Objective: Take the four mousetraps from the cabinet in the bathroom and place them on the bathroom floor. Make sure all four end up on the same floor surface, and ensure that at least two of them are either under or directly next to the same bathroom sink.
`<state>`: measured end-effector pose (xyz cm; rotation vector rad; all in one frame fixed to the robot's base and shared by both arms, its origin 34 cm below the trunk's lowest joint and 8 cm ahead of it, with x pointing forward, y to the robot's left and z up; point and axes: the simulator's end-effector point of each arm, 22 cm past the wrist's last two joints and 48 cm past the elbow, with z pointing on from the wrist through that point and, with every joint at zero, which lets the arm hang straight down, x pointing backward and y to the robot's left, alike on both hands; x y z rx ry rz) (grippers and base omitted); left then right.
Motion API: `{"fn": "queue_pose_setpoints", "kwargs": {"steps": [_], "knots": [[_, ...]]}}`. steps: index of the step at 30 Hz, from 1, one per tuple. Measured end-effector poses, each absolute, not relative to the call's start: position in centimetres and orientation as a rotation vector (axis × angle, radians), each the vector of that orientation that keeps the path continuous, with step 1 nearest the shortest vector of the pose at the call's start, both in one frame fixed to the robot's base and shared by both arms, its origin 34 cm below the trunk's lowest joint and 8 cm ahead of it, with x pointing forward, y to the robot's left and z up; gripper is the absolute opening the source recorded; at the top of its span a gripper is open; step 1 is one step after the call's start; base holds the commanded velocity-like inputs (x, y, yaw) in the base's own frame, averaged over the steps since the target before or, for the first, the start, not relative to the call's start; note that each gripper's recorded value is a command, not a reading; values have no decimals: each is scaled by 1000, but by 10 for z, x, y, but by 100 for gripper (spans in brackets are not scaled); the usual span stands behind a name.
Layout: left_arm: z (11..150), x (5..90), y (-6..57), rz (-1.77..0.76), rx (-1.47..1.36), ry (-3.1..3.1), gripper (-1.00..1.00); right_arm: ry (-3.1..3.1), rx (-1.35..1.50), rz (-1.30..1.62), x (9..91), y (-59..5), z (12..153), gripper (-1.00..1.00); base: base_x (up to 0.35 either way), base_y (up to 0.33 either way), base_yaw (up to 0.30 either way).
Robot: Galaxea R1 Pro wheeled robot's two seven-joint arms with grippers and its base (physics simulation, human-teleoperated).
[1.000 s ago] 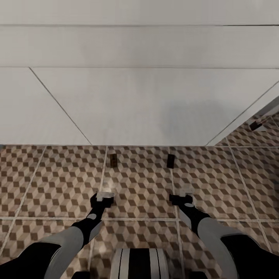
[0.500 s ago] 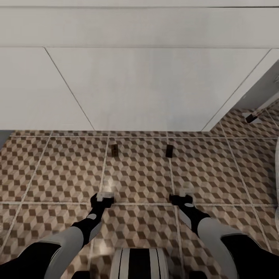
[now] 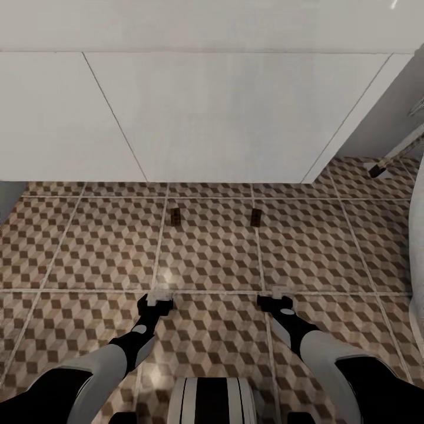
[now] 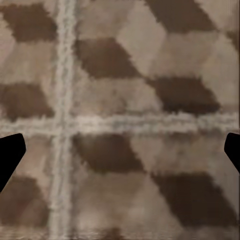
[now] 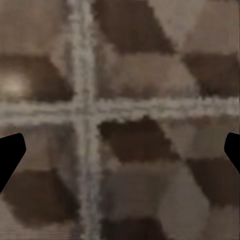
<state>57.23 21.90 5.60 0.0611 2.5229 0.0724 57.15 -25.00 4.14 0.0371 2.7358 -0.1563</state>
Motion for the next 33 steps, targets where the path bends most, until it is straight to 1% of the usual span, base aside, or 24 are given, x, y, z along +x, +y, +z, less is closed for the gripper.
{"fn": "queue_pose_setpoints", "kwargs": {"steps": [9, 33], "knots": [[56, 572, 219, 72, 61, 2522, 100, 2735, 37, -156, 572, -250, 42, 100, -113, 0, 0], [55, 569, 220, 80, 55, 2533, 100, 2732, 36, -157, 572, -250, 42, 100, -9, 0, 0]]}}
